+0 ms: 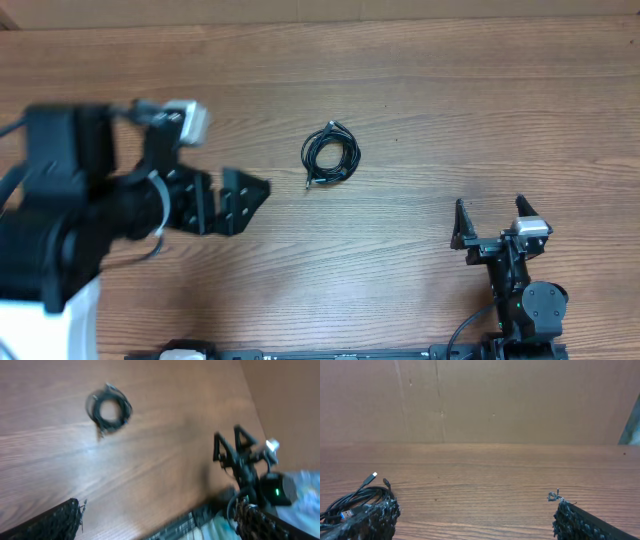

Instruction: Untangle cables

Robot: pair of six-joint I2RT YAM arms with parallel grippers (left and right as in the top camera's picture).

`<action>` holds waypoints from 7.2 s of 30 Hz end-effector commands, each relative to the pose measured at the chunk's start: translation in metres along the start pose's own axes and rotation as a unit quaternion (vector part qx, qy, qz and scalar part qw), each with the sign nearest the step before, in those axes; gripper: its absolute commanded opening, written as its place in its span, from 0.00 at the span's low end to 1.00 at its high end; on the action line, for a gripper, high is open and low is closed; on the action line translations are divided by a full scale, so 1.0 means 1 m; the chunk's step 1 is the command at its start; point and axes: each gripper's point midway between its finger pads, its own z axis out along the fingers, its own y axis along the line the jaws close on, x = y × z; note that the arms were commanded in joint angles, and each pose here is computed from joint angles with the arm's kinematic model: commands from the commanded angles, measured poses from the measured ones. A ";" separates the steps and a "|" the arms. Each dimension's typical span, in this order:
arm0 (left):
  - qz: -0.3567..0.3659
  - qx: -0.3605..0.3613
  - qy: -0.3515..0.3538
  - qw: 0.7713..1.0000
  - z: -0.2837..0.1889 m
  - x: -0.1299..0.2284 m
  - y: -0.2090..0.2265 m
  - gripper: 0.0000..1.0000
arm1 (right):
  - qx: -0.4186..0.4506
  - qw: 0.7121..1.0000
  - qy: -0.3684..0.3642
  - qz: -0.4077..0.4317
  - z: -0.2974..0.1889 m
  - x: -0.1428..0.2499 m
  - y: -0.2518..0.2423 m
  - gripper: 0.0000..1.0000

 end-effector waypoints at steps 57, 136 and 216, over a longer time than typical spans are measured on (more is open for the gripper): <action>-0.099 -0.268 0.235 0.929 0.364 -0.009 0.172 0.56 | 0.001 1.000 -0.002 0.003 0.000 0.002 0.000 1.00; -0.153 -0.007 0.267 0.951 0.263 -0.061 0.057 0.04 | 0.001 1.000 -0.002 0.003 0.000 0.002 0.000 1.00; -0.035 -0.279 0.132 0.951 0.147 -0.057 0.082 1.00 | 0.001 1.000 -0.002 0.003 0.000 0.002 0.000 1.00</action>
